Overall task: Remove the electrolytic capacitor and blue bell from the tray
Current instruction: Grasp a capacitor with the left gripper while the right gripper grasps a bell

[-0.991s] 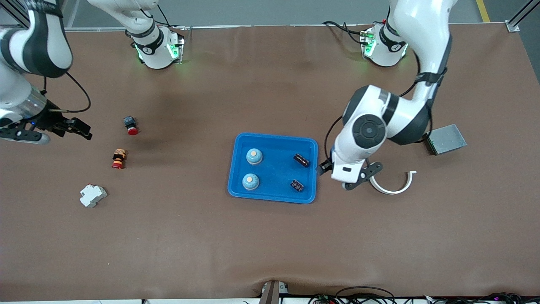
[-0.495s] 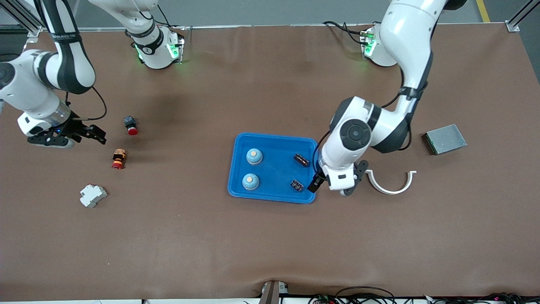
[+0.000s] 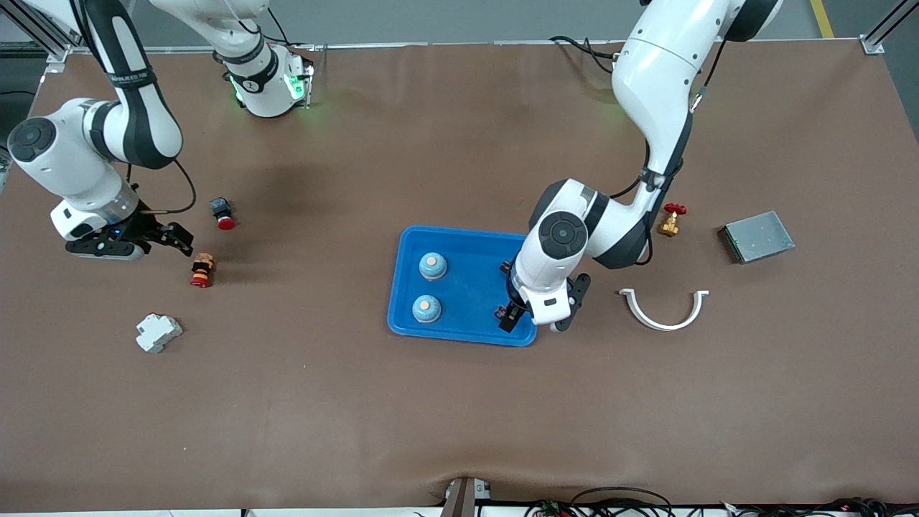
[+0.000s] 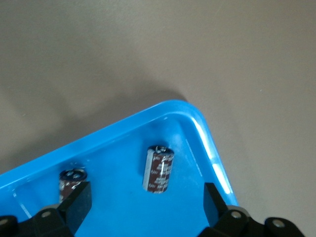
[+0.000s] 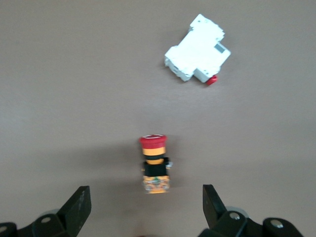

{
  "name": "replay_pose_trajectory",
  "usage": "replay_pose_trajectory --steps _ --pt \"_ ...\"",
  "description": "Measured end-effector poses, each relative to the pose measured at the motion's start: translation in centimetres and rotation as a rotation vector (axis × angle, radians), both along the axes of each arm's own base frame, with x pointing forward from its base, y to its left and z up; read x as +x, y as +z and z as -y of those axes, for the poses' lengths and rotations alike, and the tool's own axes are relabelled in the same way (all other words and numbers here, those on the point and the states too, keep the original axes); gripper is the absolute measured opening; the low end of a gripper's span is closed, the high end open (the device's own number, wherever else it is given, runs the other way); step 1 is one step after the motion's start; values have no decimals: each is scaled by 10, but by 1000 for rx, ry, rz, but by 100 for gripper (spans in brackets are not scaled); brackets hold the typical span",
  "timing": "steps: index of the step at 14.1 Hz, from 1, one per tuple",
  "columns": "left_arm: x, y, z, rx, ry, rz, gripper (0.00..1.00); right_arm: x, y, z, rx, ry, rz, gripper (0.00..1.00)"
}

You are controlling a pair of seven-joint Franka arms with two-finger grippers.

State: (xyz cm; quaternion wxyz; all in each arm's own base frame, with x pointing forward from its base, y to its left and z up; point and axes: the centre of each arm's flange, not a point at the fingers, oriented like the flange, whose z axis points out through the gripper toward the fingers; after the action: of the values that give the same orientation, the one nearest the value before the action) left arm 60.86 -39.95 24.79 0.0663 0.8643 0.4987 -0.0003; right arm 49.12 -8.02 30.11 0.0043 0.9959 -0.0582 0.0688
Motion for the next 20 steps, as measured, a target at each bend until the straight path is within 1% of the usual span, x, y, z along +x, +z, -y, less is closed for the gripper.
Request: replay_pose_trajectory --steps 2,4,7,9,10,12,13,15,18,20 --pt "1 -11 0 -1 2 4 100 5 -1 -50 27 -91 -6 100" --pt "0 -24 0 4 2 -2 100 3 -1 -130 62 -194 -8 100" --pt "-5 -40 3 13 -7 -17 100 -20 5 -258 119 -326 -7 100" --pt "-9 -46 8 18 -16 -24 100 -35 4 -319 145 -408 -16 100" --pt "-11 -49 11 20 -23 -26 100 -40 -2 -343 147 -439 -25 100" --pt "-16 -52 17 28 -39 -26 100 -45 -19 -386 128 -486 -46 100" --pt "-18 -54 19 33 -47 -25 100 -44 -28 -405 113 -511 -58 100" --pt "-20 -57 22 34 -54 -19 100 -33 -38 -442 92 -563 -73 100" --pt "-19 -62 22 34 -57 -7 100 -7 -47 -486 81 -615 -70 100" --pt "-18 -65 22 32 -59 1 100 6 -58 -499 81 -631 -64 100"
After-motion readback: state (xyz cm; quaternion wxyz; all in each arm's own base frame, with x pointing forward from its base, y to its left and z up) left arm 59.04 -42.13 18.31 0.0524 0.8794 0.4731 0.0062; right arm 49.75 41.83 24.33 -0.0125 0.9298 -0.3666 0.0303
